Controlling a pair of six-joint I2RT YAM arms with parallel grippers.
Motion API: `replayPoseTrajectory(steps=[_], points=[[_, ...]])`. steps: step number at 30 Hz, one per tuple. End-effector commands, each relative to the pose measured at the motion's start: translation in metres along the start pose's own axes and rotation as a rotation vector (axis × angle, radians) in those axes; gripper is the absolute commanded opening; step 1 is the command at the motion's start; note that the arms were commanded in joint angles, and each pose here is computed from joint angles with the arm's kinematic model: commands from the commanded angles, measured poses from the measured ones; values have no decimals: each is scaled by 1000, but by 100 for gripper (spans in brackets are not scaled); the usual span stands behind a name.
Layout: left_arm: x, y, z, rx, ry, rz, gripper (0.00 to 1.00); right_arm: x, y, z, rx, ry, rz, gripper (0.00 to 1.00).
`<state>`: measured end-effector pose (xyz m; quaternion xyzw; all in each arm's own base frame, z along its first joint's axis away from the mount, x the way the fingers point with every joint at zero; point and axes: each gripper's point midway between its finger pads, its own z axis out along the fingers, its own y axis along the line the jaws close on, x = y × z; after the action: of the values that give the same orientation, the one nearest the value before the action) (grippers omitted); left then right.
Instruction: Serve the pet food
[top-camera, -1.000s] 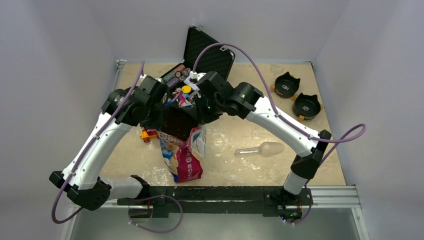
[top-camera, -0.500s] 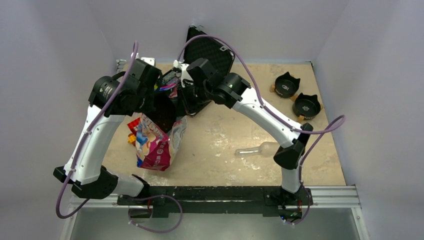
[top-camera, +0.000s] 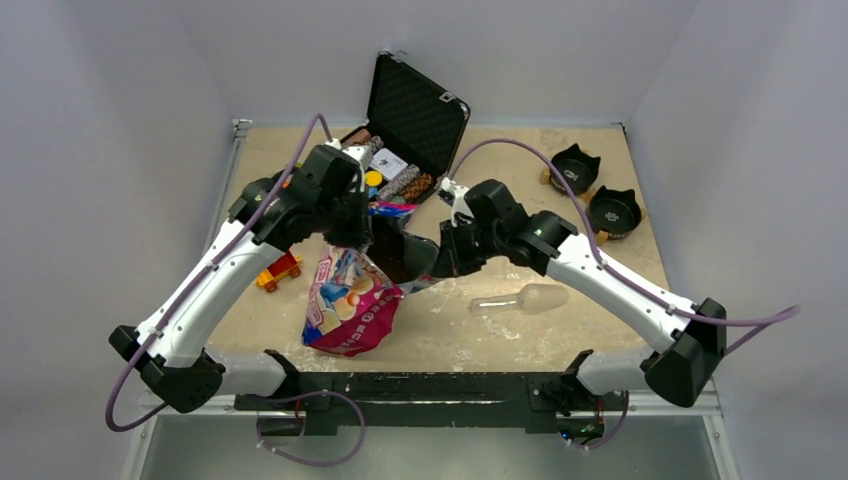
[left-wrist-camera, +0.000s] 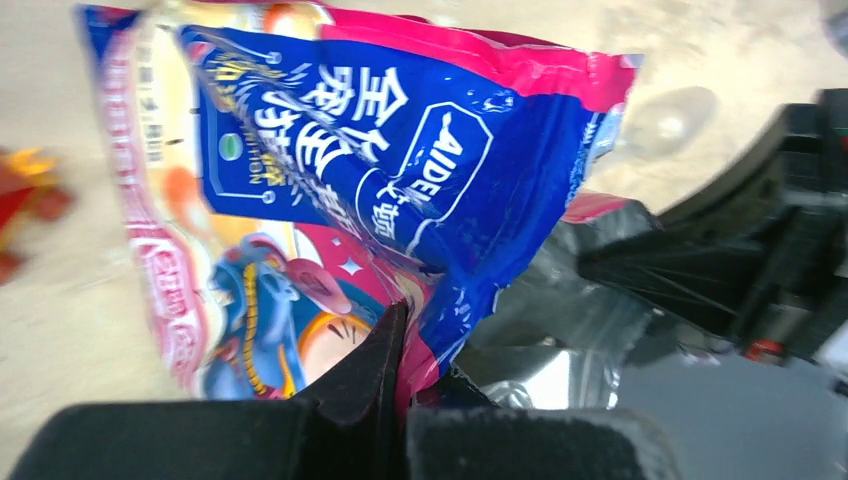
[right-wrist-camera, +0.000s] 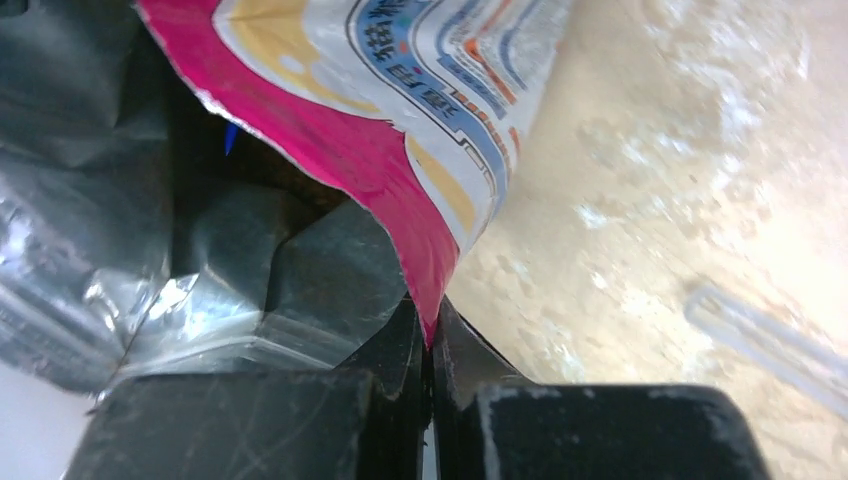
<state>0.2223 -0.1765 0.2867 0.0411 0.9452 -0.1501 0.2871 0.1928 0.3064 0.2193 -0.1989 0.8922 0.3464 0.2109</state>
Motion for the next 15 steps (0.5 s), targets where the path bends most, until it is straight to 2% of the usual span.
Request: replayPoseTrajectory(steps=[1,2,5,7,15], points=[[-5,-86,9,359,25,-108,0,12,-22,-16,94,-46,32,6],[-4,-92,12,374,41,-115,0,17,-28,-20,130,-35,42,11],[-4,-101,15,398,78,-103,0,22,-41,-27,210,-25,72,37],[-4,-102,14,395,90,-89,0,23,-44,-28,229,-23,78,49],[3,-111,9,448,143,-72,0,15,-58,-22,307,-55,117,65]])
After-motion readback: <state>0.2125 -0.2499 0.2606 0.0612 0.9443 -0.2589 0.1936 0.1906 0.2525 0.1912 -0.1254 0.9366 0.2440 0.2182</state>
